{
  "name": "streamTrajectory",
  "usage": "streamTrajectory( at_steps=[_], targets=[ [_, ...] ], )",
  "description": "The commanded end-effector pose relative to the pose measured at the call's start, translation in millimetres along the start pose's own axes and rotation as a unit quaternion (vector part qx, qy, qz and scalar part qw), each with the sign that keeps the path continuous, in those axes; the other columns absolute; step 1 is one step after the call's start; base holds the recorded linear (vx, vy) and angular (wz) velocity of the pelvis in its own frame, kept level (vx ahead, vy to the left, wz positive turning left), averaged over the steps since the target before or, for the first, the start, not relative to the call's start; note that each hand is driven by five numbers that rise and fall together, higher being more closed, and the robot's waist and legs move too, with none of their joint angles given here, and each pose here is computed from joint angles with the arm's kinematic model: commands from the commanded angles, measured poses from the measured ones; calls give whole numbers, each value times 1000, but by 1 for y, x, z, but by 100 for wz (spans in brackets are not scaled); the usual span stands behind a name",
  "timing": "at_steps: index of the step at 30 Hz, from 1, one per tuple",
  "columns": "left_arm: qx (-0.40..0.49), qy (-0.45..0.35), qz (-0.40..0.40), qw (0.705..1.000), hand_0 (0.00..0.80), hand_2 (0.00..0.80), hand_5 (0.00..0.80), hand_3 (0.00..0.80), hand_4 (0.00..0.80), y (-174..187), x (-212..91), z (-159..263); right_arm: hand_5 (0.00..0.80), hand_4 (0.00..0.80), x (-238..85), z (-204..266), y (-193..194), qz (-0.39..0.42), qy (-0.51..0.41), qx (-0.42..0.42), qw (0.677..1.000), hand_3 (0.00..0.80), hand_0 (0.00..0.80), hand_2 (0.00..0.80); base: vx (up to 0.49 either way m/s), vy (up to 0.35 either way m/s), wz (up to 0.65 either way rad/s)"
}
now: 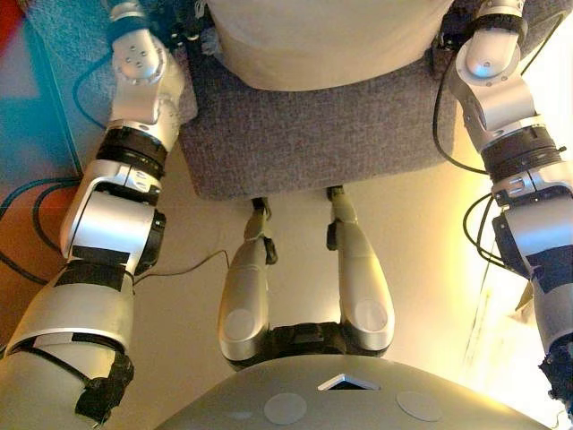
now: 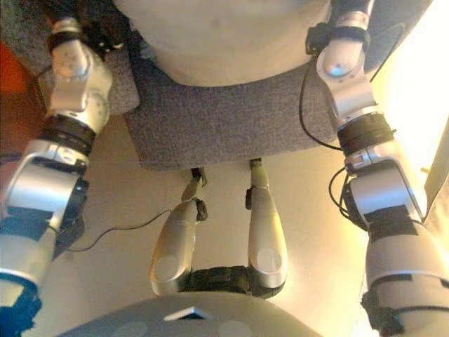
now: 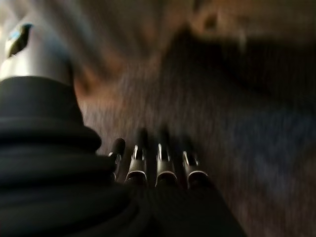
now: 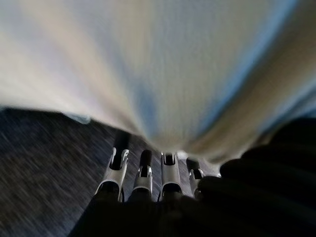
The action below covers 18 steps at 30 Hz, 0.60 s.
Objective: Pick up the cushion and take it to the sofa
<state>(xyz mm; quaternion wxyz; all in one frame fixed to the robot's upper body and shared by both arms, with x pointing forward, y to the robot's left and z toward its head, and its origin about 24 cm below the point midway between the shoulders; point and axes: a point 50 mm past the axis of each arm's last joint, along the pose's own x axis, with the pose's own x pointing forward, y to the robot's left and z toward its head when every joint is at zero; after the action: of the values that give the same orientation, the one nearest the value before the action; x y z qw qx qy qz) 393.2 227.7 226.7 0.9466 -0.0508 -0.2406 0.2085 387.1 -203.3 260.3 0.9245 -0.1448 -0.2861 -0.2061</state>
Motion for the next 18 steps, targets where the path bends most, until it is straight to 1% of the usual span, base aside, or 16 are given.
streamTrajectory(
  at_steps=[1, 7, 11, 15, 18],
  targets=[
    [-21, 33, 229, 973, 0, 0, 0, 0, 0, 107, 3, -8, 0, 0, 10, 3, -57, -102, -39, -13, 994, 0, 0, 0, -13, 22, -4],
    [-3, 59, 298, 953, 0, 0, 0, 0, 0, 158, -9, -12, 0, 0, 13, 5, -95, -144, -42, -24, 988, 0, 0, 0, 12, 19, -12],
    [13, 80, 334, 939, 0, 0, 0, 0, 0, 192, -22, -16, 0, 0, 8, -2, -112, -154, -34, -33, 987, 0, 0, 0, 66, 9, -15],
    [29, 116, 368, 922, 0, 0, 0, 0, 0, 222, -45, -30, 0, 0, 2, -4, -120, -154, -37, -44, 986, 0, 0, 0, 102, 4, 0],
    [47, 148, 380, 912, 0, 0, 0, 0, 0, 242, -69, -45, 0, 0, -3, -3, -131, -158, -47, -51, 985, 0, 0, 0, 124, 4, 14]
  ],
)
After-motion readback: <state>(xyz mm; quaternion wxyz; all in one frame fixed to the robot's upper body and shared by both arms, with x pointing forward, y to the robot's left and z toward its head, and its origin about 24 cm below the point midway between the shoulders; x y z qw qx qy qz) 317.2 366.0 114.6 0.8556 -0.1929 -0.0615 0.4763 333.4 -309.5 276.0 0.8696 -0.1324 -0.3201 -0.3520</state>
